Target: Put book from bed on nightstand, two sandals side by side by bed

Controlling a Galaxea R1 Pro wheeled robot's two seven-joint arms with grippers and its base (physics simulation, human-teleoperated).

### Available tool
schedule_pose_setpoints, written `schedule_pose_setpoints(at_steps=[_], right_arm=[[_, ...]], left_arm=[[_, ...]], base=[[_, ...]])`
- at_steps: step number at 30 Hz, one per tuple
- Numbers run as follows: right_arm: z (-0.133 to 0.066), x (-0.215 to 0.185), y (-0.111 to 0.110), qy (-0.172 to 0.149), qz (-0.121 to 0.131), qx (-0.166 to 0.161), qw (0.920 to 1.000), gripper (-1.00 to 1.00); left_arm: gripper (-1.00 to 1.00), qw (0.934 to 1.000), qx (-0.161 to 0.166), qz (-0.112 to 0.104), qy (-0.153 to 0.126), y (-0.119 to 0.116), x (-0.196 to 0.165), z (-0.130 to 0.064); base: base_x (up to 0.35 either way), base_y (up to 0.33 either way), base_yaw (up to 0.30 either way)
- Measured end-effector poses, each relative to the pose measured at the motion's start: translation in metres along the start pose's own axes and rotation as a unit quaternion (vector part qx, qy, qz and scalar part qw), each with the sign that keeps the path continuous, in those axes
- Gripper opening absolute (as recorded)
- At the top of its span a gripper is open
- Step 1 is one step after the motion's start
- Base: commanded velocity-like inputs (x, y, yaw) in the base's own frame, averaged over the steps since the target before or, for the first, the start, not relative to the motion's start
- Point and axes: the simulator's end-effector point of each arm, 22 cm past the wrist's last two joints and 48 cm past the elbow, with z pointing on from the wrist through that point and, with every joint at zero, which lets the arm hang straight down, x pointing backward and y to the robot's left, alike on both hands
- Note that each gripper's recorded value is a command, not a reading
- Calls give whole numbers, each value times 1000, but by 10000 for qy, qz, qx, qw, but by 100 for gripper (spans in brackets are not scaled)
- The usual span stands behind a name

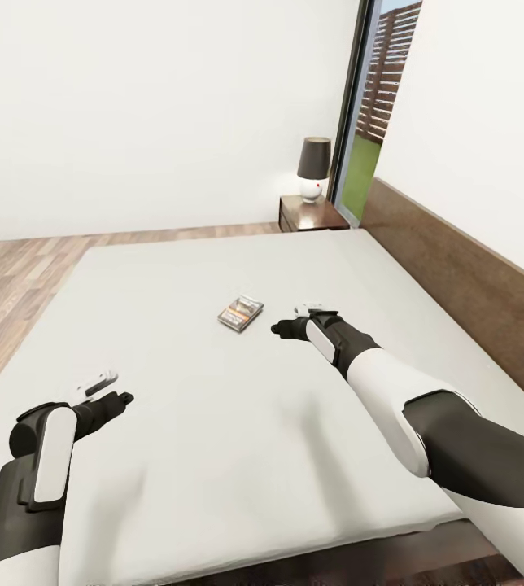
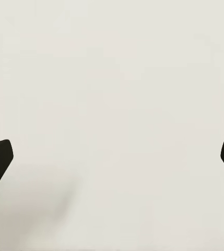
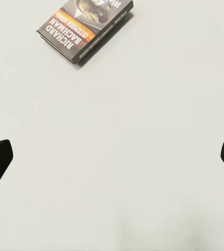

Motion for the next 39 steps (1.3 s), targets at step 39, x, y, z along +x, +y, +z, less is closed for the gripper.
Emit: schedule_pose_setpoints(at_steps=[39], right_arm=[[-11, -102, -8, -346, 407, 172, 9984, 100]], left_arm=[[100, 9996, -146, 26, 247, 9, 20, 23]], base=[[0, -62, 0]])
